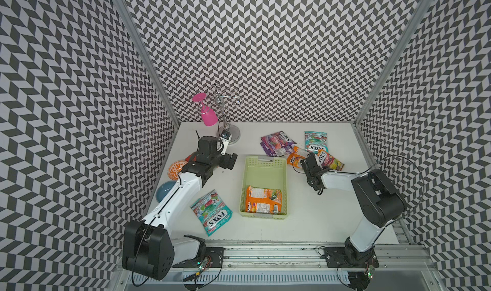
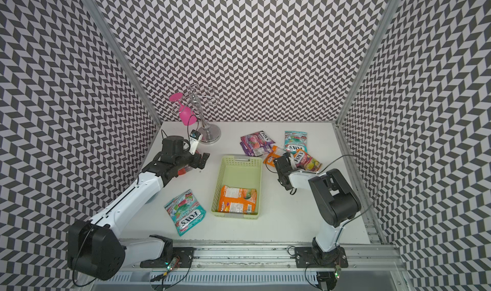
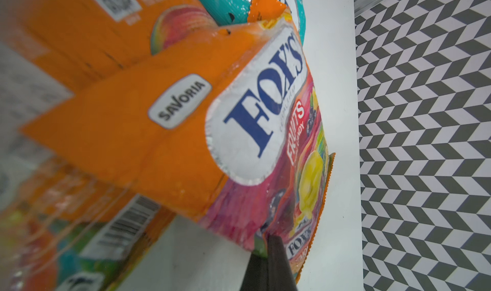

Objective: Put the candies in the basket
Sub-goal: Pick up the candy at the center of the board.

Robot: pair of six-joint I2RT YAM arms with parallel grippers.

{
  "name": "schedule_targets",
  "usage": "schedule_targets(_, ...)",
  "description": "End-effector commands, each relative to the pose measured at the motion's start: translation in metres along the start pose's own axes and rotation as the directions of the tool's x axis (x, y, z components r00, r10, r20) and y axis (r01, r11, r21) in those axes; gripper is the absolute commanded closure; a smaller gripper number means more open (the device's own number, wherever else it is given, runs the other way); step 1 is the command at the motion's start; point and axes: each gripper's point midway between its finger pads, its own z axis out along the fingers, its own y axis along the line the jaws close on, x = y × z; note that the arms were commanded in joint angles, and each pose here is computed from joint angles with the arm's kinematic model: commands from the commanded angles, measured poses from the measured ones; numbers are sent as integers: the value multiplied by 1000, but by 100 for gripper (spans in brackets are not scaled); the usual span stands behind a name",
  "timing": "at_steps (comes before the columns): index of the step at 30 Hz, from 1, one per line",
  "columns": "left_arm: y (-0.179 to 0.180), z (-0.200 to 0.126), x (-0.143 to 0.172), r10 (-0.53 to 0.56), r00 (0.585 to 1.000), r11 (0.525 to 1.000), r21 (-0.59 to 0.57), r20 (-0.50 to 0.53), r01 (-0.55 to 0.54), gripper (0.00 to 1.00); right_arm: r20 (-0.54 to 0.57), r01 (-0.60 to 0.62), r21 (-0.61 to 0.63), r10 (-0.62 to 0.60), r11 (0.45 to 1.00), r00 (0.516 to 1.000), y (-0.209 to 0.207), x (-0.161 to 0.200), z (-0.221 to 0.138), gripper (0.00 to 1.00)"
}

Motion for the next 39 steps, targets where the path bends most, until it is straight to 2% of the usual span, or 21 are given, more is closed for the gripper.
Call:
schedule_targets(1, 1, -10, -19, 11, 998, 1000, -7, 56, -10, 1, 57, -32, 39, 30, 999, 998, -13, -13, -12, 100)
schedule_targets(8, 1, -9, -20, 11, 998, 1000, -8, 64, -10, 1, 116, -19, 69, 11, 997, 993, -19, -27, -43, 100)
schedule_targets(14, -1, -10, -22, 11, 997, 1000, 3, 71, -11, 1, 190, -61, 85, 44, 995, 981, -36, -45, -76, 100)
schedule_targets(20, -1, -11, -23, 25, 998, 1000, 8, 64, -26, 1, 238, -65, 68, 47, 996, 970, -44, -56, -106, 100)
schedule_targets(27, -2, -12, -21, 30, 998, 999, 9, 61, -31, 1, 297, -15, -16, 19, 1000, 955, -32, -69, -142, 100)
schedule_targets(35, 0, -12, -23, 39, 997, 999, -3, 62, -38, 1, 378, -39, -197, 112, 980, 919, -33, -99, -188, 100)
schedule_targets(39, -3, -9, -22, 44, 997, 999, 3, 70, -44, 1, 416, -11, -221, 105, 975, 903, -27, -114, -216, 100)
